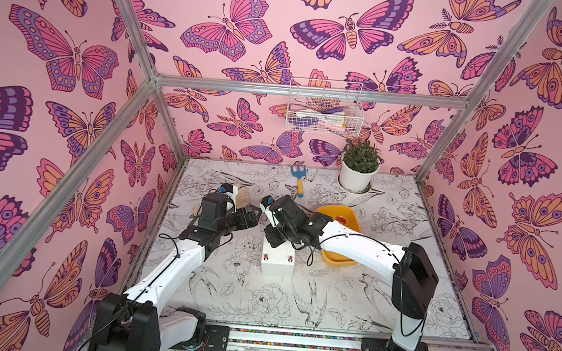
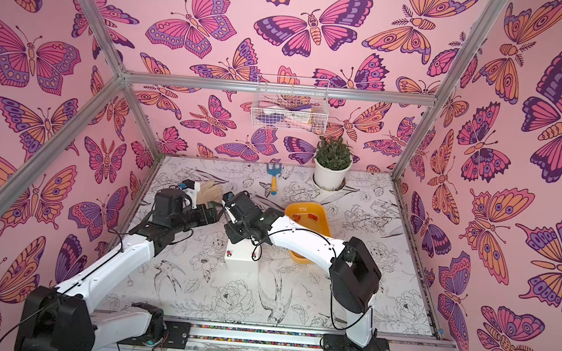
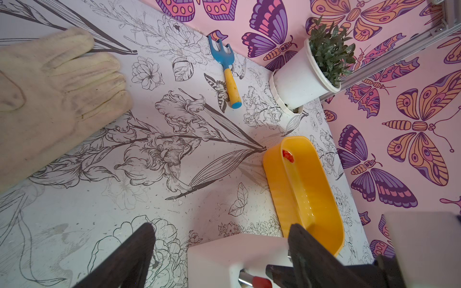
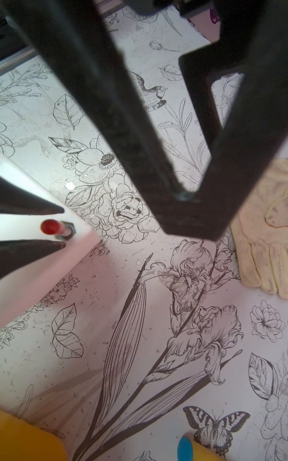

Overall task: Cover the protruding screws with screw protection sleeves
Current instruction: Attach the screw protection sleeve to the screw.

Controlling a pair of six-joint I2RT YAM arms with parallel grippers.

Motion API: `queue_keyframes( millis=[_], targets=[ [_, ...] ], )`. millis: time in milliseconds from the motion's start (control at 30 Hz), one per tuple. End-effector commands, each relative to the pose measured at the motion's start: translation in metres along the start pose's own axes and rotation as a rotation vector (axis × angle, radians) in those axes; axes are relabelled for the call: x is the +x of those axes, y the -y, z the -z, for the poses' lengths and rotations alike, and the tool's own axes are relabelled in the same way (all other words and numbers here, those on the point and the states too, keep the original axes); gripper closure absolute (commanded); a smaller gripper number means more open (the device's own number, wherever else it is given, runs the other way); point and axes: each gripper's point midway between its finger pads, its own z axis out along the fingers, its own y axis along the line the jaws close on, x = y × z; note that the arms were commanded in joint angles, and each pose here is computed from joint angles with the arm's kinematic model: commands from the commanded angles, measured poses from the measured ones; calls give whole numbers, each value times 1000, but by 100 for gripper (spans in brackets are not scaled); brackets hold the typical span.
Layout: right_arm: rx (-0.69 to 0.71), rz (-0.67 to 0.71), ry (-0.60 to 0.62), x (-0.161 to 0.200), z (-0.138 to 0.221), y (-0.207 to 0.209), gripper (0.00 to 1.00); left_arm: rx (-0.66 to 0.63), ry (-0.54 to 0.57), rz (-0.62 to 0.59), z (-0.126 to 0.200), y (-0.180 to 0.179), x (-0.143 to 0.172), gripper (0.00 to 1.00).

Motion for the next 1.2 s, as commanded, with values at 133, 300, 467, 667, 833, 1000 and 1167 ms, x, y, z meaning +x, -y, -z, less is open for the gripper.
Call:
queue_keyframes(
  millis=[133, 300, 467, 667, 833, 1000, 1167],
  targets=[
    [-18, -4, 34, -11, 18, -6, 78, 3, -18, 12, -4, -5, 7, 14],
    [-20, -2, 45, -16, 23, -6, 78, 10, -19, 21, -6, -5, 7, 14],
    [-24, 4, 56, -21, 29, -8, 78, 18, -21, 28, -7, -4, 8, 15],
    [-20, 5, 64, -25, 35, -8, 81, 26, -29, 41, -9, -4, 11, 18],
    [-17, 5, 64, -26, 37, -7, 86, 36, -39, 53, -13, -5, 13, 19],
    [-20, 4, 56, -24, 34, -7, 92, 38, -41, 57, -14, -5, 15, 19],
    [-23, 1, 46, -22, 31, -7, 95, 38, -41, 55, -14, -5, 14, 19]
  ],
)
